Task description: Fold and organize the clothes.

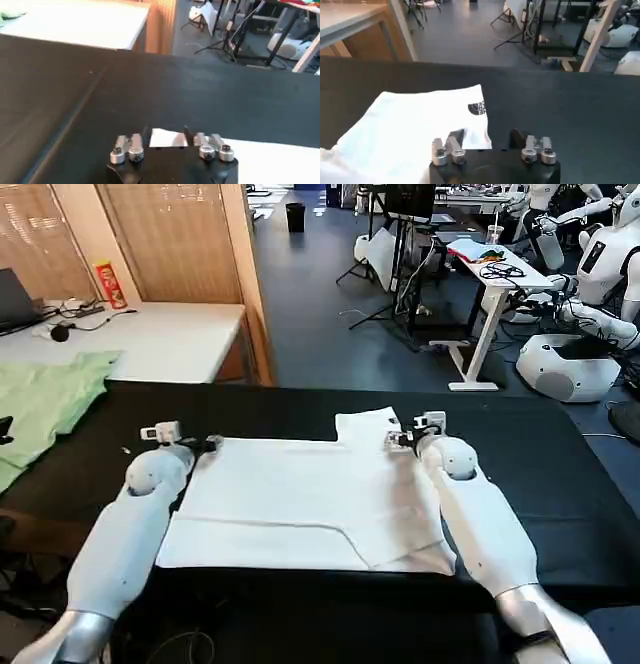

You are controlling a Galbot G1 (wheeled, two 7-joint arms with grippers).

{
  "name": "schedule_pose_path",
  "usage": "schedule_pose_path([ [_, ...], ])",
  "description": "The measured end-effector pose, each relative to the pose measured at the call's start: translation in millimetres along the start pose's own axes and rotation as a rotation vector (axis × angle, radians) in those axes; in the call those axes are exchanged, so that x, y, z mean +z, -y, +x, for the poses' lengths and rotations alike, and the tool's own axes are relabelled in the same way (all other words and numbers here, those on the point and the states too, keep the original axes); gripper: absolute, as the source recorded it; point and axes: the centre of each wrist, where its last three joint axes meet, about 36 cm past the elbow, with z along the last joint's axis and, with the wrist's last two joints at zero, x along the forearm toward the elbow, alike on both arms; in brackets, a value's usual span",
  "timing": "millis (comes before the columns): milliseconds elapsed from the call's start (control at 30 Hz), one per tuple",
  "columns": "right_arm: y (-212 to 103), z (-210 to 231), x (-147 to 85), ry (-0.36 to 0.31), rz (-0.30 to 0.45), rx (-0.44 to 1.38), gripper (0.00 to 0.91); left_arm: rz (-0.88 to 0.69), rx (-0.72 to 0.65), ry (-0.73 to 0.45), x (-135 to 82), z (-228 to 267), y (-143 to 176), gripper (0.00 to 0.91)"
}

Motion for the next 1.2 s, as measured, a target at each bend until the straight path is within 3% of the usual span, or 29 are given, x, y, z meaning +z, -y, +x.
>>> schedule_pose_path([
  [100,-0.6,0.4,1.6,0.000,-0.002,-0.003,0.039,-0.015,-0.009,-0.003,1.7,-1.5,1.2,0.176],
  [233,-0.5,2.1,0.6,0.009,-0.011,-0.011,0.000,-0.025,-0.017,0.001,1.8,-0.6,0.1,0.176],
  [433,3.6,5.8,-1.8,0.033,-0.041,-0.019,0.000,-0.030,-0.022,0.010,-1.0,1.8,-1.5,0.176],
  [800,26.9,35.6,-10.1,0.202,-0.098,-0.076,0.000,-0.051,-0.025,0.074,-14.1,15.4,0.0,0.176],
  [1000,36.5,58.9,-10.3,0.212,-0.068,-0.080,0.000,-0.047,-0.005,0.113,-28.3,31.0,3.7,0.176],
  [1200,45.4,95.1,11.9,0.187,-0.014,-0.068,0.000,-0.058,0.029,0.137,-26.7,59.7,-1.8,0.176],
])
